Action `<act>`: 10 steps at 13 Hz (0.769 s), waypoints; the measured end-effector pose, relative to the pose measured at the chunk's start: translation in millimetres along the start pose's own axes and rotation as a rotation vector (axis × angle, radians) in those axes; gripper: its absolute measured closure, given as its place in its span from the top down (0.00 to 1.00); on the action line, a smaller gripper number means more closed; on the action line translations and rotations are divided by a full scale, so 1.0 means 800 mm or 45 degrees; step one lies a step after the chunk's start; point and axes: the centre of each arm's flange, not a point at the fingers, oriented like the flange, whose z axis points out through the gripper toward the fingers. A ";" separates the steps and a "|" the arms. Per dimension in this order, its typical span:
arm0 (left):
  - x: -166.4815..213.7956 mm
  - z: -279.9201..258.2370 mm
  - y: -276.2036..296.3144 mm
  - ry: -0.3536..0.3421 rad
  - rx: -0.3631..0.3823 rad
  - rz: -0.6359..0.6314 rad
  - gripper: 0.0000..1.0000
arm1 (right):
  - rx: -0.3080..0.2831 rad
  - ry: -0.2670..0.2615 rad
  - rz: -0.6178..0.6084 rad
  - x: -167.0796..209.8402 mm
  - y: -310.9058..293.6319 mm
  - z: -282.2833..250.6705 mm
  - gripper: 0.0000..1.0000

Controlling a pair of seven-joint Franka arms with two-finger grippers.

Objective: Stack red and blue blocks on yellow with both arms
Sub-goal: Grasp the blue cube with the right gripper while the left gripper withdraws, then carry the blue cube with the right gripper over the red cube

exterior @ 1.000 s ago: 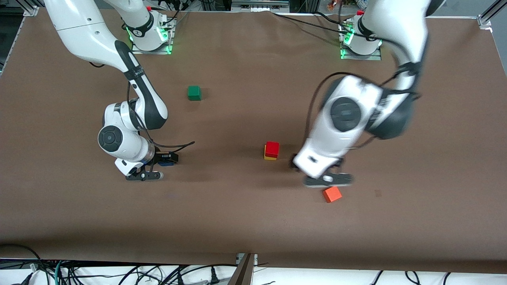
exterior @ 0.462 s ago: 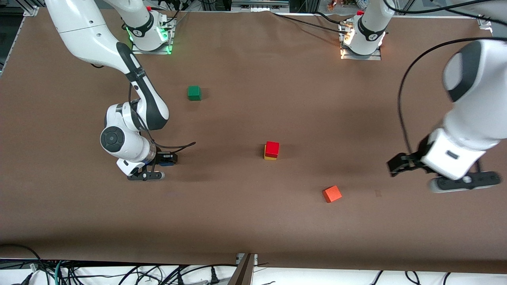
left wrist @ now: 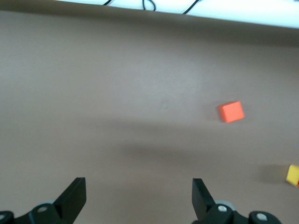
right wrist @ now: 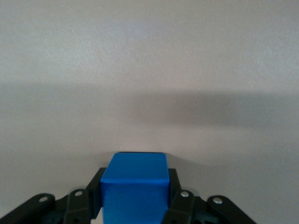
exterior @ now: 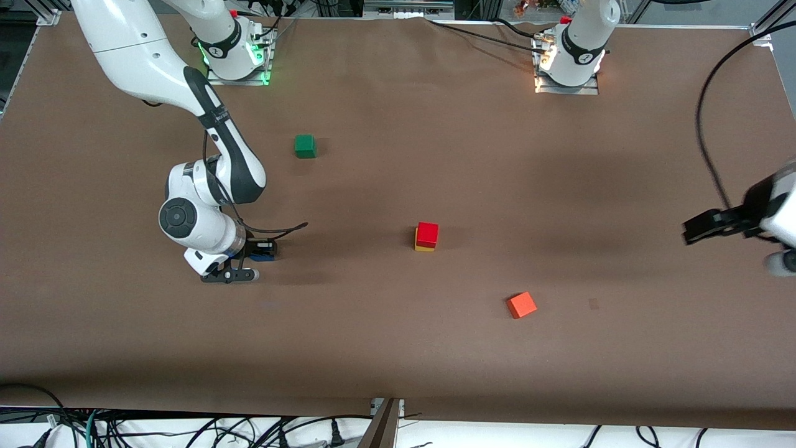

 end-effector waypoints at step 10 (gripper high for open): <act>-0.063 0.016 -0.019 -0.116 -0.059 0.000 1.00 | 0.044 0.010 0.208 -0.017 -0.286 -0.182 0.56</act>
